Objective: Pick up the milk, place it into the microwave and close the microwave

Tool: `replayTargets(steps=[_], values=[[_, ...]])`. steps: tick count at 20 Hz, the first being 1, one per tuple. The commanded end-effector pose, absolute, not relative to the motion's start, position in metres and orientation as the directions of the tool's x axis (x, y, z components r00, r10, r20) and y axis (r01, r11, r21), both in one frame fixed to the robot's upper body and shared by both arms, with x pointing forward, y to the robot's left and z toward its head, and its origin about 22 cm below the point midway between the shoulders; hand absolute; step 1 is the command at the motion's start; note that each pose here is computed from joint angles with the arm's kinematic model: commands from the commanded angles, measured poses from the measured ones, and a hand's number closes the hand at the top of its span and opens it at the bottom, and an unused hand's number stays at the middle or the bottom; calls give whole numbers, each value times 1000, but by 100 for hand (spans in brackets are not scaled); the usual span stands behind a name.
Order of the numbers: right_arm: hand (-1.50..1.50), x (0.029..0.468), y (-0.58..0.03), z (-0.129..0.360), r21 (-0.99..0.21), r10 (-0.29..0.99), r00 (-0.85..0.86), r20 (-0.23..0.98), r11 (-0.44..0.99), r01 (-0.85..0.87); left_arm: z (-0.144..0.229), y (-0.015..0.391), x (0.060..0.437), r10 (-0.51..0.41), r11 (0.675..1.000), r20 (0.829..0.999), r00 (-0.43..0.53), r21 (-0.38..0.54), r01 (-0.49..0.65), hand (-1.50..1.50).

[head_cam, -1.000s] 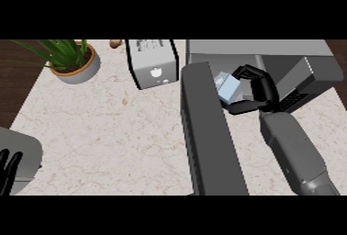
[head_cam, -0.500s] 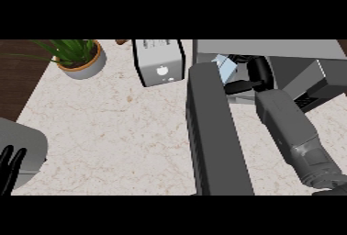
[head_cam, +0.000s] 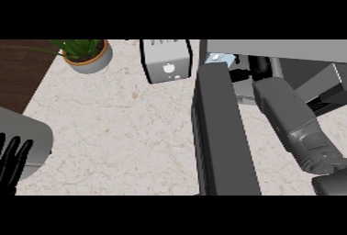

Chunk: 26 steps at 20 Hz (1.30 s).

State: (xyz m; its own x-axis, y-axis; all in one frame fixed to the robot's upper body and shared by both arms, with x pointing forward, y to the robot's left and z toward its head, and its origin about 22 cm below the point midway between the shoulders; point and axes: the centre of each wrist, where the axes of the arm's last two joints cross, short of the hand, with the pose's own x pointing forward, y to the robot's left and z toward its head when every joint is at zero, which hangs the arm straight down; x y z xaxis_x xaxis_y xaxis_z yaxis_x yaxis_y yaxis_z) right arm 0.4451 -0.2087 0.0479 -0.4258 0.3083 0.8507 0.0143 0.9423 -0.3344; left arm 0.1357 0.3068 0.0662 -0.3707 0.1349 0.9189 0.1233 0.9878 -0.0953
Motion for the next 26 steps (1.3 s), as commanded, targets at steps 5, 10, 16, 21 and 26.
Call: replayTargets(steps=[5,10,16,21,26], values=[[150,457,-210,73,-293,332,-382,862,943,158,68,303,144,124,986,917,-379,-72,150,-150],[150,456,-216,70,-325,433,-323,841,883,338,71,299,147,98,986,916,-390,-38,160,-150],[-150,455,-225,70,-515,664,-306,682,733,444,75,295,158,70,987,915,-397,-7,158,-150],[-150,457,-221,72,-529,687,-282,670,708,467,74,289,167,61,986,919,-389,5,166,-150],[-150,455,-201,65,-490,578,-260,774,806,333,75,286,169,60,982,926,-372,13,190,-150]])
